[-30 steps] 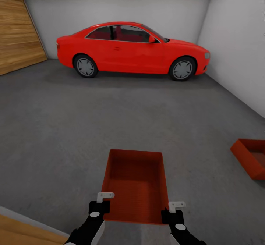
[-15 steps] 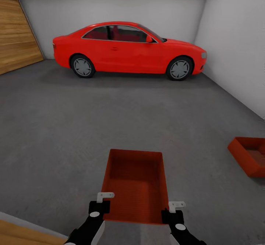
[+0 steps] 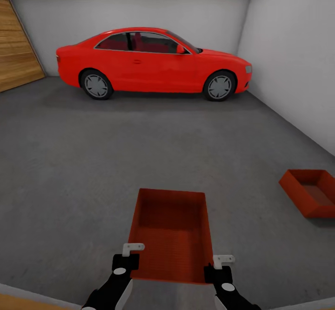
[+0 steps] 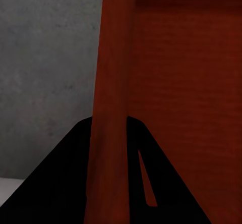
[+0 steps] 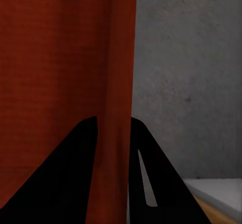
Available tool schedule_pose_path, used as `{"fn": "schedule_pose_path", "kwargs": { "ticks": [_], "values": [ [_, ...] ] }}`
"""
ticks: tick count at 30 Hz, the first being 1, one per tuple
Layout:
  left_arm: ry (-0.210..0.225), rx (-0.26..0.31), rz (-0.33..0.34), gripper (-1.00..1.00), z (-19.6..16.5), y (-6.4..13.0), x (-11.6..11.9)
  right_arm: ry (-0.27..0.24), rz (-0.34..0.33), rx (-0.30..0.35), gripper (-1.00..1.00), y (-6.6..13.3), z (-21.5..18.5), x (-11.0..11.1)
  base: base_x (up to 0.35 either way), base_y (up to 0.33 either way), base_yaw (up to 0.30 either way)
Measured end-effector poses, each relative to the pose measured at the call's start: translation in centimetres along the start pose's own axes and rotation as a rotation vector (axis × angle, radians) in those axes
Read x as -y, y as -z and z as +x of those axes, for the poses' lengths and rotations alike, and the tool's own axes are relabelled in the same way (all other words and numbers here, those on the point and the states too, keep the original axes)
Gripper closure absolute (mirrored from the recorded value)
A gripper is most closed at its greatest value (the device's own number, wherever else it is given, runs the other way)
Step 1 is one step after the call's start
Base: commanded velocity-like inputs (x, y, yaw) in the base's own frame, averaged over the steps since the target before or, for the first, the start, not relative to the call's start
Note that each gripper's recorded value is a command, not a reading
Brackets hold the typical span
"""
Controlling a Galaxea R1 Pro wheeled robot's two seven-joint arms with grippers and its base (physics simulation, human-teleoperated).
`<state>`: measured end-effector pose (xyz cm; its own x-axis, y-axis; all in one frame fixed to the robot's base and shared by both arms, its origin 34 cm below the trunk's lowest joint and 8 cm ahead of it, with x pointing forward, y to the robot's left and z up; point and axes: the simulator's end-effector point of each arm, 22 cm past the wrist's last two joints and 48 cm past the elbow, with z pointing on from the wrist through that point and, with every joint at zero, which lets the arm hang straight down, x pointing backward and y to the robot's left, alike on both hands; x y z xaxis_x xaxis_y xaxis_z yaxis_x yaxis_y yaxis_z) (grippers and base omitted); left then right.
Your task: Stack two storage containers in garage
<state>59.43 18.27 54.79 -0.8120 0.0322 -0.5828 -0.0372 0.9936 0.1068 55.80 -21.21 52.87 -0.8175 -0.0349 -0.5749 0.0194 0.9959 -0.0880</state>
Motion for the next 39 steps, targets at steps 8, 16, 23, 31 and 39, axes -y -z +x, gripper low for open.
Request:
{"fn": "schedule_pose_path", "kwargs": {
  "ticks": [8,16,23,31,39],
  "values": [
    [0.0,0.0,0.0,1.0,0.0,0.02,-0.03,0.0,0.0,0.0,1.0,0.03,0.0,-0.02,0.282,0.0,-0.001],
    [0.0,0.0,0.0,1.0,0.0,0.03,-0.02,0.0,0.0,0.0,1.0,0.03,0.01,-0.02,0.333,0.0,0.0],
    [0.0,0.0,0.0,1.0,-0.01,0.03,-0.01,0.0,0.0,0.0,1.0,0.03,-0.01,0.0,0.336,0.0,0.0],
    [0.0,0.0,0.0,1.0,-0.01,0.03,-0.02,0.0,0.0,0.0,1.0,0.03,-0.01,-0.01,0.336,0.0,0.0],
    [0.0,0.0,0.0,1.0,-0.01,0.03,-0.02,0.0,0.0,0.0,1.0,0.03,0.01,-0.01,0.334,0.0,0.0]
  ]
}}
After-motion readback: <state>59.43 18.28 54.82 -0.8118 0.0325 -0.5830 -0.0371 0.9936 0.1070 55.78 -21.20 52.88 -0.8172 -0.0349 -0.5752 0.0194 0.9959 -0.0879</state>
